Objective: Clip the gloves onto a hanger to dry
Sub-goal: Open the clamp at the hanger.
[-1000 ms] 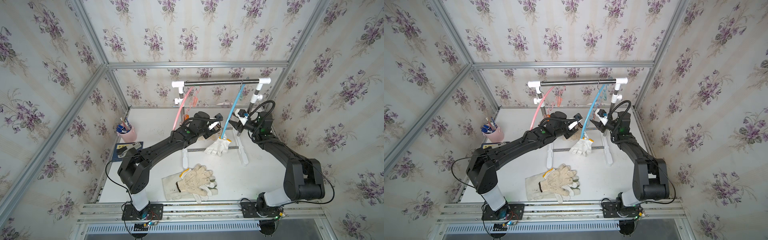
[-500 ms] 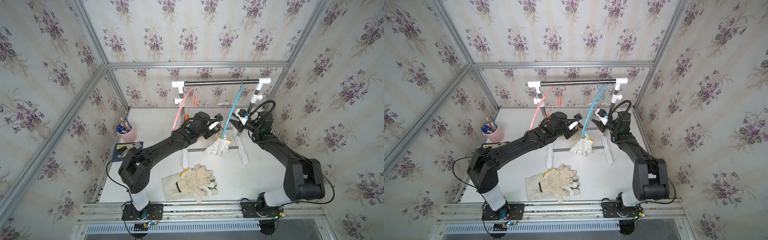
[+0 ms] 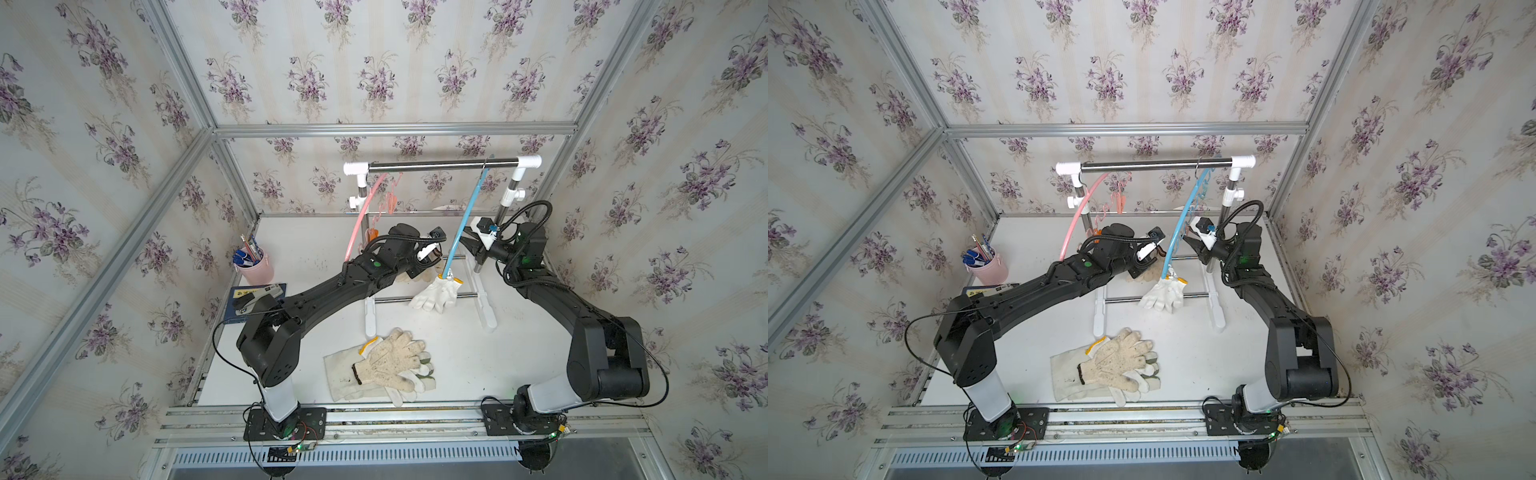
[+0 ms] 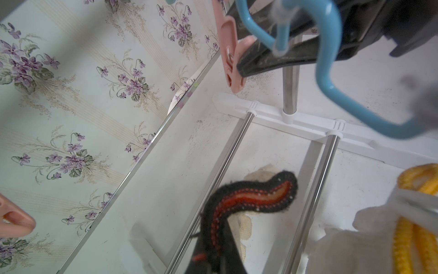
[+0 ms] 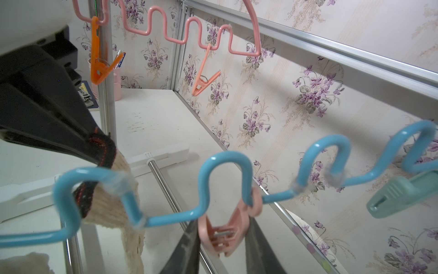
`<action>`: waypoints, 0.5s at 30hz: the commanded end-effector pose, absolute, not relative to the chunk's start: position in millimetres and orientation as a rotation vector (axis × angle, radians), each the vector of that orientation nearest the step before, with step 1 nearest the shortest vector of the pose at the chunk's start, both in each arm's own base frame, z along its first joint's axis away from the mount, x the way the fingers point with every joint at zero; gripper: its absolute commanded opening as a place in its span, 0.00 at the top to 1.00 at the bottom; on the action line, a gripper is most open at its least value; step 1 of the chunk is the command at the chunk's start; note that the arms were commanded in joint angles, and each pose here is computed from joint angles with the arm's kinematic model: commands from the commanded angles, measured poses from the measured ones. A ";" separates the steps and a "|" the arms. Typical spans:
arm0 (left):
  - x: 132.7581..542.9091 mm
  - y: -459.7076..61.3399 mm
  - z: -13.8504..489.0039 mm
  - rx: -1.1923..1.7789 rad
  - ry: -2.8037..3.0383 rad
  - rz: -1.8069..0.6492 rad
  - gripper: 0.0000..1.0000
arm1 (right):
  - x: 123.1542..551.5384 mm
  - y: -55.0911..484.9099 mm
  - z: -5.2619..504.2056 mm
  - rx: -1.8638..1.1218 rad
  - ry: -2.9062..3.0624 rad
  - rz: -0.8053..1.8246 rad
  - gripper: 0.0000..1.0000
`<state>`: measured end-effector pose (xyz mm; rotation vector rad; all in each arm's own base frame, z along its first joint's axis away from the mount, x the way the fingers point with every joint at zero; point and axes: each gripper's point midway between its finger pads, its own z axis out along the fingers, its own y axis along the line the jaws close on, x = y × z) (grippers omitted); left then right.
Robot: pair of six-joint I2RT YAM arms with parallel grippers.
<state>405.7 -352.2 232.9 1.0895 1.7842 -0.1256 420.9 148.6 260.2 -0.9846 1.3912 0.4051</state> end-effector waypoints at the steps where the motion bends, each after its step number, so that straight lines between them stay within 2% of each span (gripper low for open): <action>1: 409.9 -353.2 243.7 1.058 1.762 -0.127 1.00 | 418.4 151.8 267.7 -0.997 1.351 0.412 0.73; 5: 410.8 -355.0 246.6 1.058 1.755 -0.131 1.00 | 417.3 151.9 268.1 -0.996 1.351 0.415 0.79; 15: 415.1 -375.8 242.8 1.099 1.683 -0.193 1.00 | 414.3 152.5 276.3 -0.989 1.336 0.422 0.79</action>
